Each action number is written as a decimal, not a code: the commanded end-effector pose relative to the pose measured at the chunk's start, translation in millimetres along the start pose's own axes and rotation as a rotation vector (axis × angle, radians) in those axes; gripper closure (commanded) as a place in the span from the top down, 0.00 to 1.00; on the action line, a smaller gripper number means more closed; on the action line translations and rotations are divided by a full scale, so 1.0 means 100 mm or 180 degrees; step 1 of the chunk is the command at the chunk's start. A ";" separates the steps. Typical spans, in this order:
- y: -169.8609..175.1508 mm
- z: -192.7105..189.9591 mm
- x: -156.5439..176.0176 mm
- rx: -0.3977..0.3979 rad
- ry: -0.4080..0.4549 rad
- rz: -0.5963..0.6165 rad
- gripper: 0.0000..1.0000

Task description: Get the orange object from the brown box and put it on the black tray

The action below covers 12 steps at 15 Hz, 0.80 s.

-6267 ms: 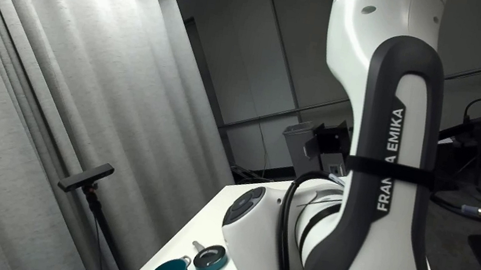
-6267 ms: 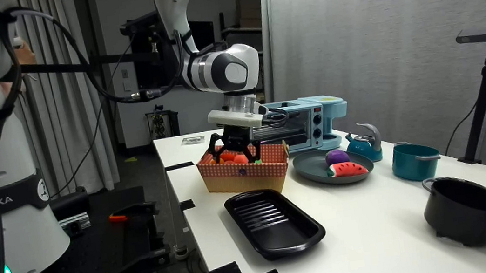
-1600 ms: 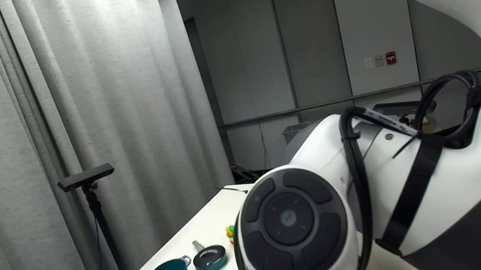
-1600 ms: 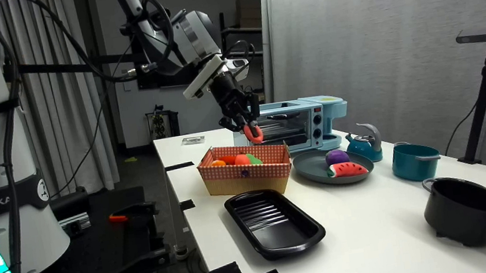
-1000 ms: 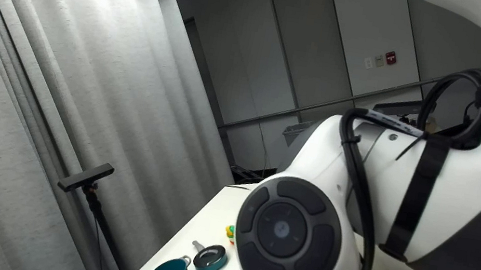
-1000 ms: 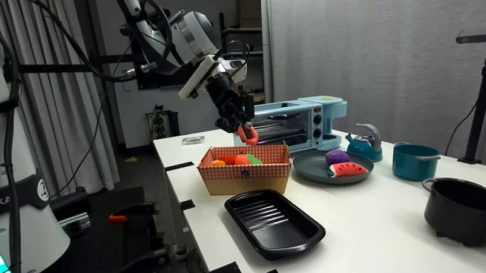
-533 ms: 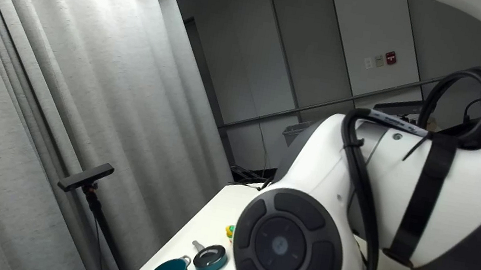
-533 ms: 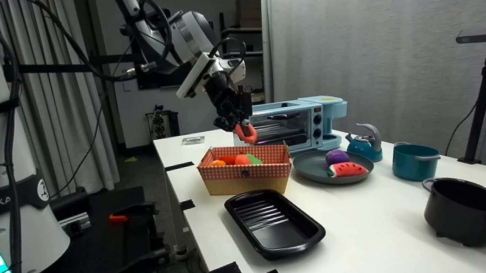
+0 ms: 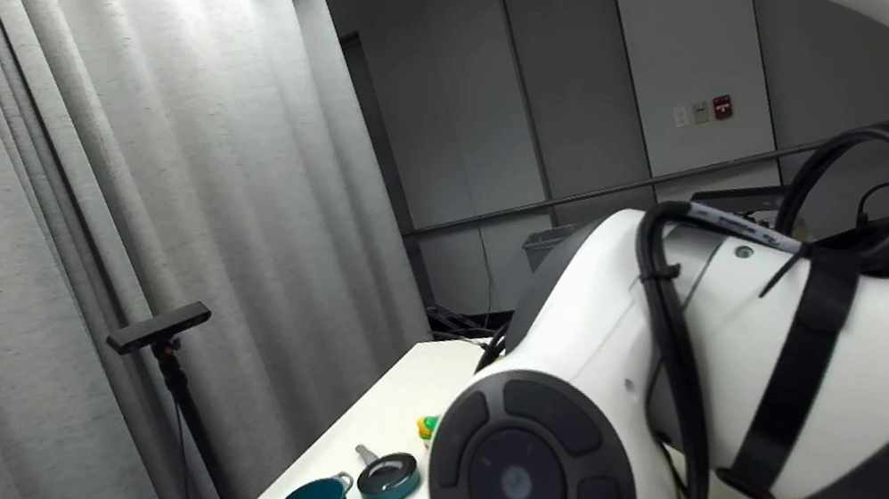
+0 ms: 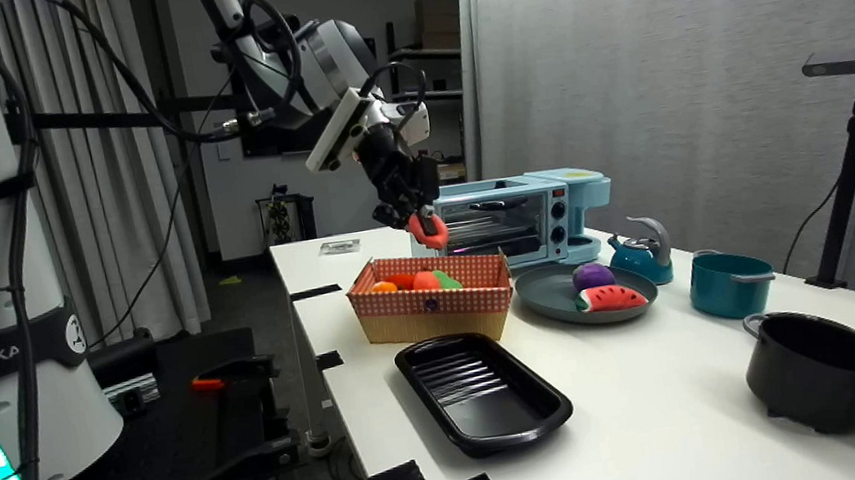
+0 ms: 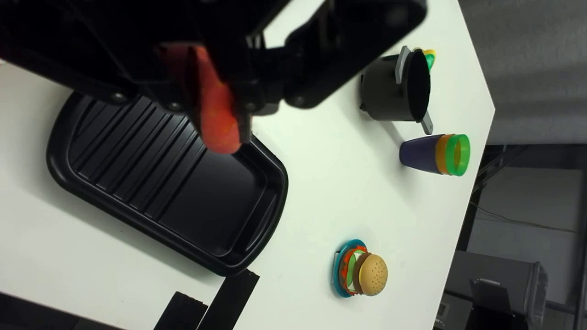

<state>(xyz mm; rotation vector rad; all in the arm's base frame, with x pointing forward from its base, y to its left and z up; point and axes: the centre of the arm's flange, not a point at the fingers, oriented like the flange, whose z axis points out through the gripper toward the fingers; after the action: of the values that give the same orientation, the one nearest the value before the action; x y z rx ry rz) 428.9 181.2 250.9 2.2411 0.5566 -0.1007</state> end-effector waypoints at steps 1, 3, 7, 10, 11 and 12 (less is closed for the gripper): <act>0.02 -0.11 -0.05 -0.0034 -0.0089 0.0105 0.04; 0.02 -0.11 -0.05 -0.0041 -0.0105 0.0114 0.04; 0.02 -0.12 -0.05 -0.0045 -0.0129 0.0126 0.41; 0.02 -0.12 -0.06 -0.0048 -0.0158 0.0120 0.63; 0.02 -0.12 -0.06 -0.0051 -0.0168 0.0120 0.70; 0.03 -0.12 -0.06 -0.0052 -0.0178 0.0119 0.79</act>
<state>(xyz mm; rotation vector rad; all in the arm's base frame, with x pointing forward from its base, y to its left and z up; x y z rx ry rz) 426.9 180.5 252.4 2.2299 0.5259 -0.1239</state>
